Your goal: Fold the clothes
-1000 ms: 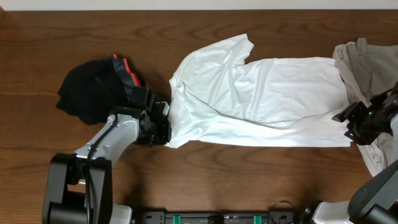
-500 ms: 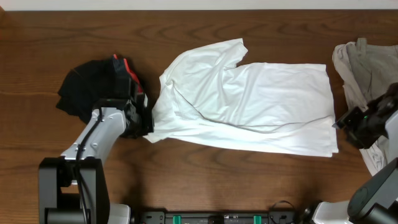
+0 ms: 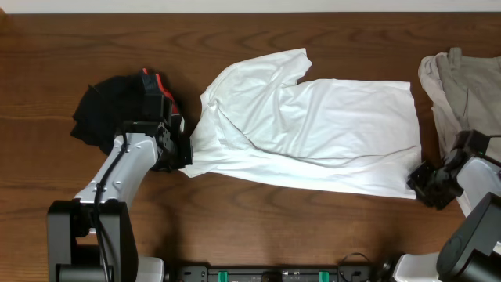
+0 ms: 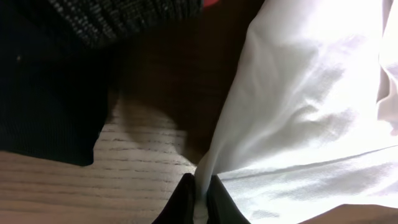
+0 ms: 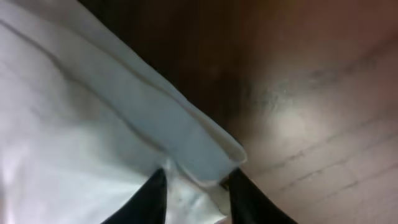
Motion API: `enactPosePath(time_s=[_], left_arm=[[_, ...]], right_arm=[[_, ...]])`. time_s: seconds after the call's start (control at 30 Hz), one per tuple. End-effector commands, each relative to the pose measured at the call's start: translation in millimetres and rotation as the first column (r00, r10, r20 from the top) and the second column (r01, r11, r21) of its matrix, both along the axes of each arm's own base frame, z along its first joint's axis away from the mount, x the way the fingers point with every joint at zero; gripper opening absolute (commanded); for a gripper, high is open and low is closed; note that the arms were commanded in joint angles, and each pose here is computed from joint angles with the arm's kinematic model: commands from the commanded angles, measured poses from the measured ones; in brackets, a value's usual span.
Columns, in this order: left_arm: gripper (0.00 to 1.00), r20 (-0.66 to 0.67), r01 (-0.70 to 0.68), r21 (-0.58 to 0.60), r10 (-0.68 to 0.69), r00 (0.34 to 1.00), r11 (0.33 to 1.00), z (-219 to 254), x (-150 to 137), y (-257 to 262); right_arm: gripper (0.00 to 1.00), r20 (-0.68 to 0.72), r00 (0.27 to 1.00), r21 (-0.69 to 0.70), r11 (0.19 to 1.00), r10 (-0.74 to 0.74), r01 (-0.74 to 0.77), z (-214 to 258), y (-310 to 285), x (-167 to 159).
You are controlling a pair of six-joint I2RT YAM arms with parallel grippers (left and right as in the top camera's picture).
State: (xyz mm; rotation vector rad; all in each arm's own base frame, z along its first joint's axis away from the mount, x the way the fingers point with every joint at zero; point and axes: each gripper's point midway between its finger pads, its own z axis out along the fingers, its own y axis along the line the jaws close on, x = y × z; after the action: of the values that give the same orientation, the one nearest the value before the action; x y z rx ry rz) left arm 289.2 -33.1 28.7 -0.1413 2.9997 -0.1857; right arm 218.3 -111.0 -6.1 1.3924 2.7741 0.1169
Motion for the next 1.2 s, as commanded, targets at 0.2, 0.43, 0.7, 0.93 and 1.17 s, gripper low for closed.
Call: enactPosePath(time_s=[0.2, 0.43, 0.7, 0.93, 1.17], left_arm=[[0.06, 0.008, -0.014, 0.047, 0.014, 1.000, 0.999, 7, 2, 10], [0.06, -0.014, -0.065, 0.072, 0.067, 0.998, 0.995, 6, -3, 28], [0.06, -0.018, -0.085, 0.068, 0.086, 0.996, 0.994, 6, -4, 33], [0.51, -0.030, -0.085, 0.068, 0.087, 0.996, 0.994, 12, -6, 33], [0.57, 0.020, -0.083, 0.022, 0.083, 0.996, 0.996, 57, 7, 26]], right_arm=[[0.01, -0.024, 0.999, -0.020, 1.000, -0.023, 0.023, -2, -5, -4], [0.01, -0.033, 0.997, -0.095, 0.993, -0.067, 0.064, 20, -37, 0], [0.11, -0.036, 0.997, -0.127, 0.990, -0.073, 0.068, 26, -44, 2], [0.46, -0.049, 0.996, -0.124, 0.990, -0.080, 0.073, 31, -46, 0], [0.45, 0.080, 0.997, -0.009, 1.000, 0.000, 0.001, 64, -34, 36]])
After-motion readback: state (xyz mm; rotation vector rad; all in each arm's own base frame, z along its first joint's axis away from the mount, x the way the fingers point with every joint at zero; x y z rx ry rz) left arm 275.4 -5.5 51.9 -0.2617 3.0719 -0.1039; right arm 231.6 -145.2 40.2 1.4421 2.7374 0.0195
